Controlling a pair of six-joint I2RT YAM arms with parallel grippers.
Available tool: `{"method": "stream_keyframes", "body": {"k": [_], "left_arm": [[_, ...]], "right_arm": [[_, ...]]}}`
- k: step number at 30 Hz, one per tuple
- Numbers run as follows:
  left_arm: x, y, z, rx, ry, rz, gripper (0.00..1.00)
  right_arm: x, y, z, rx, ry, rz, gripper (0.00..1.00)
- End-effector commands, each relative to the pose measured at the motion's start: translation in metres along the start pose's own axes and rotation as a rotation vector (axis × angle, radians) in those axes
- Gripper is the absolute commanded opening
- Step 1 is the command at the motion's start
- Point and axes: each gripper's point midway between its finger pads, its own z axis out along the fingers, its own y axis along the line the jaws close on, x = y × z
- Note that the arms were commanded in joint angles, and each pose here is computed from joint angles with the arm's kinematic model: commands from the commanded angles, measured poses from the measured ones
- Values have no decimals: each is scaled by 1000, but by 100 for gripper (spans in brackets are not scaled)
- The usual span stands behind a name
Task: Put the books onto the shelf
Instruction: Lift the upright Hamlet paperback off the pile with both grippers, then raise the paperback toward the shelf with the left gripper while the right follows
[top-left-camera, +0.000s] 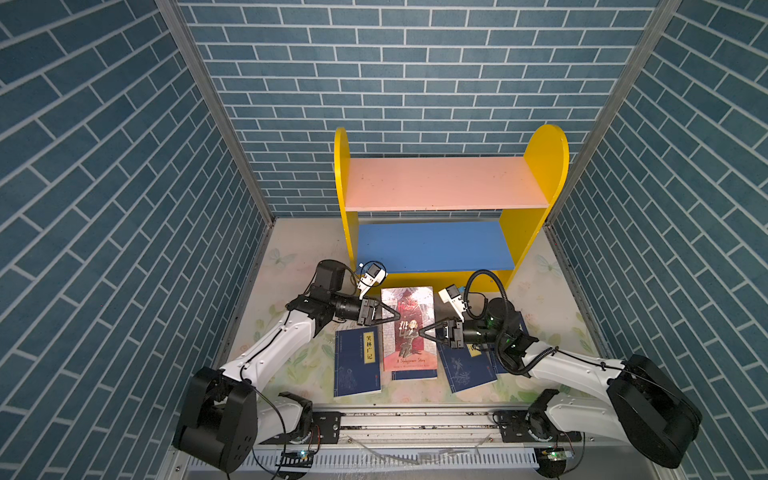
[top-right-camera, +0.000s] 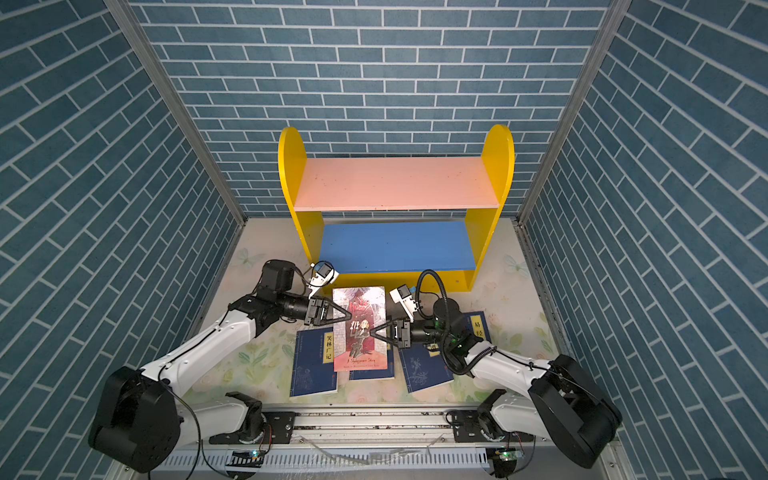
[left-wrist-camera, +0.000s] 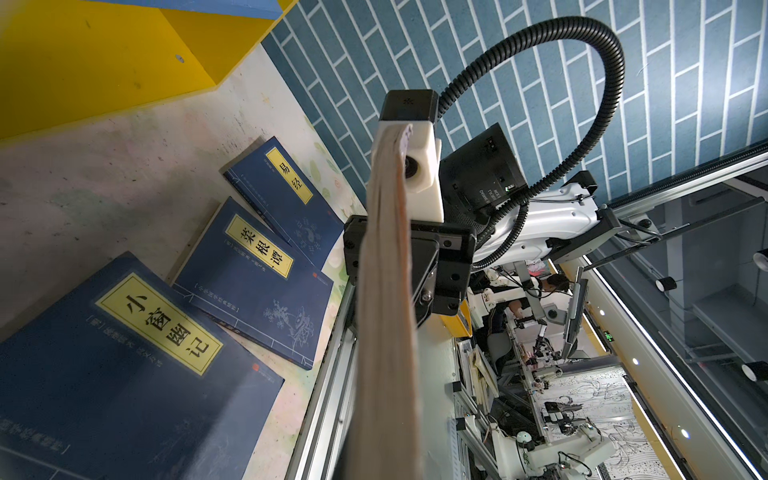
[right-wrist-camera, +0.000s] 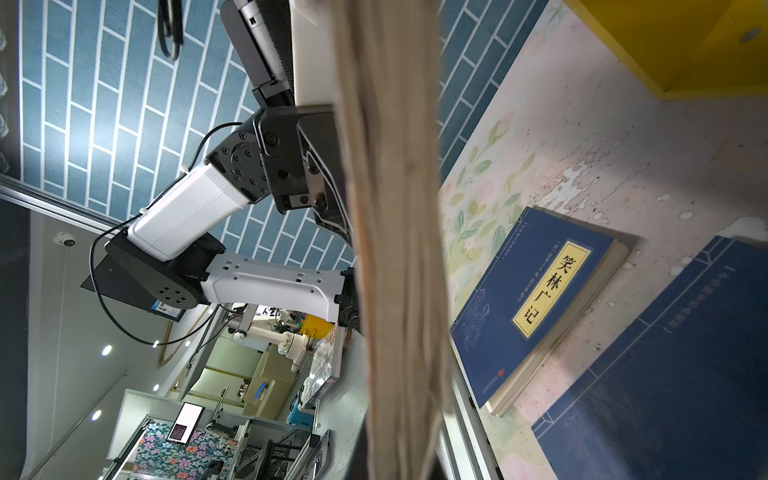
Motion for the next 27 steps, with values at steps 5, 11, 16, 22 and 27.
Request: {"method": "stream_keyframes", "body": {"k": [5, 11, 16, 22, 27], "left_arm": [[-16, 1, -12, -44, -73, 55, 20], [-22, -7, -19, -24, -94, 62, 50], [-28, -14, -24, -16, -107, 65, 53], [-32, -15, -23, 17, -87, 14, 49], [-37, -23, -23, 51, -85, -16, 12]], "right_arm": [[-10, 23, 3, -61, 14, -36, 0], [-3, 30, 3, -60, 82, -29, 0], [-2, 43, 2, -83, 123, -46, 0], [-2, 55, 3, -123, 178, -51, 0], [-2, 49, 6, -96, 206, -43, 0]]}}
